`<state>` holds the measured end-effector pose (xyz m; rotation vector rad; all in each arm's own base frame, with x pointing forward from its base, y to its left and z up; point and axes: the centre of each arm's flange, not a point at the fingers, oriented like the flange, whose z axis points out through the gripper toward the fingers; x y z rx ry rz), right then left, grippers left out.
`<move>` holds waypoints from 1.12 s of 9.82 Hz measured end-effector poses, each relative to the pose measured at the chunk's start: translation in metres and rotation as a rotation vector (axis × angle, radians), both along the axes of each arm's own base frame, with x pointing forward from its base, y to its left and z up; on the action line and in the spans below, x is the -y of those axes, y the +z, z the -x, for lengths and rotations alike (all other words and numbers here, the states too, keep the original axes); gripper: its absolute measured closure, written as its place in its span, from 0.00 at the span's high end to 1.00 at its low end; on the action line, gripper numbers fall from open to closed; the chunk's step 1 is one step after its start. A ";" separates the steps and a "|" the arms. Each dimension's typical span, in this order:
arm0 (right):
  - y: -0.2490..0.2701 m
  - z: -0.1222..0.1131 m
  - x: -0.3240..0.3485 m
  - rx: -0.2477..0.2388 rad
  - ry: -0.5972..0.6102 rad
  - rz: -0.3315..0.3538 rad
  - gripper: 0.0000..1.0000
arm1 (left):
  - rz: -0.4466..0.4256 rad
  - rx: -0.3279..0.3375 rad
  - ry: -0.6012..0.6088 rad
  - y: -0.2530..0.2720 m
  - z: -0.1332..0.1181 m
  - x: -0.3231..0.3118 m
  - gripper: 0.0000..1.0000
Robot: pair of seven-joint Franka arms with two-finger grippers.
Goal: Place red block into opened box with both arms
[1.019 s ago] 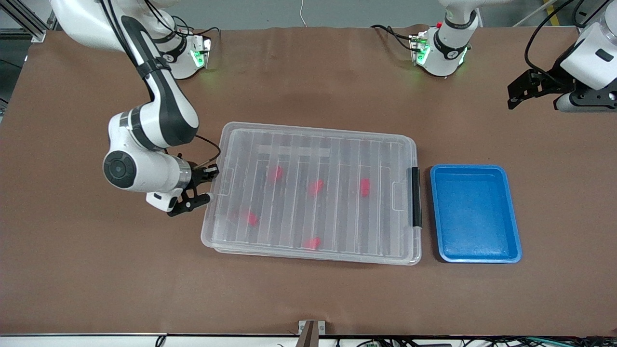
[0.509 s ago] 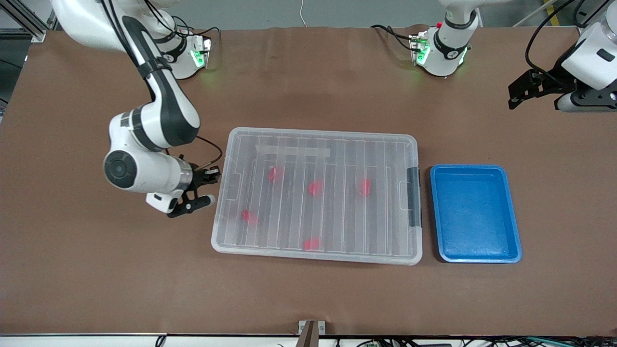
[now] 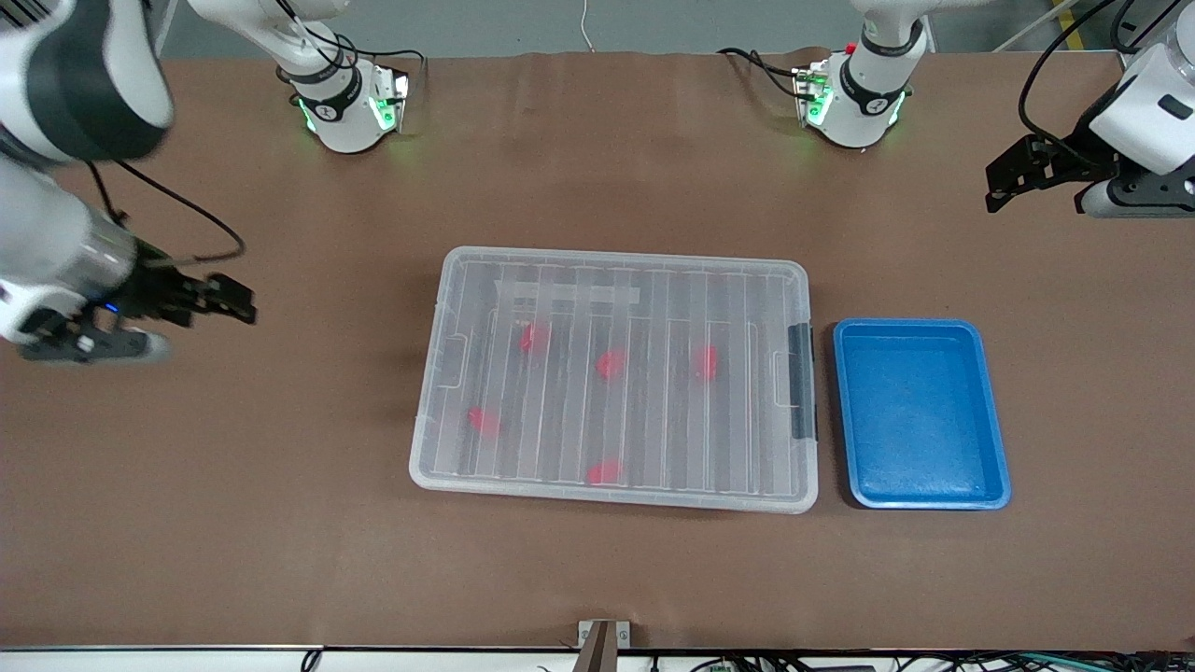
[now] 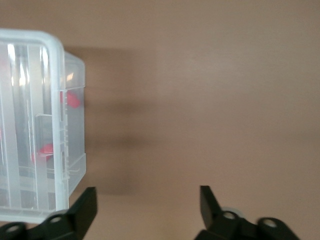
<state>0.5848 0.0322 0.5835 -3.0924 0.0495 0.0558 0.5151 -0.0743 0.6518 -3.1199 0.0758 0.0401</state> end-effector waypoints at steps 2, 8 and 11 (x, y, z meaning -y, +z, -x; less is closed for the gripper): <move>0.038 0.031 0.043 -0.007 -0.071 0.003 1.00 | 0.001 0.004 0.001 0.002 0.000 -0.001 1.00; 0.066 0.050 0.100 0.025 -0.108 0.078 1.00 | 0.002 0.006 0.002 0.003 -0.001 -0.001 1.00; 0.060 0.047 0.113 0.019 -0.134 0.061 1.00 | 0.002 0.006 0.002 0.003 -0.001 -0.001 1.00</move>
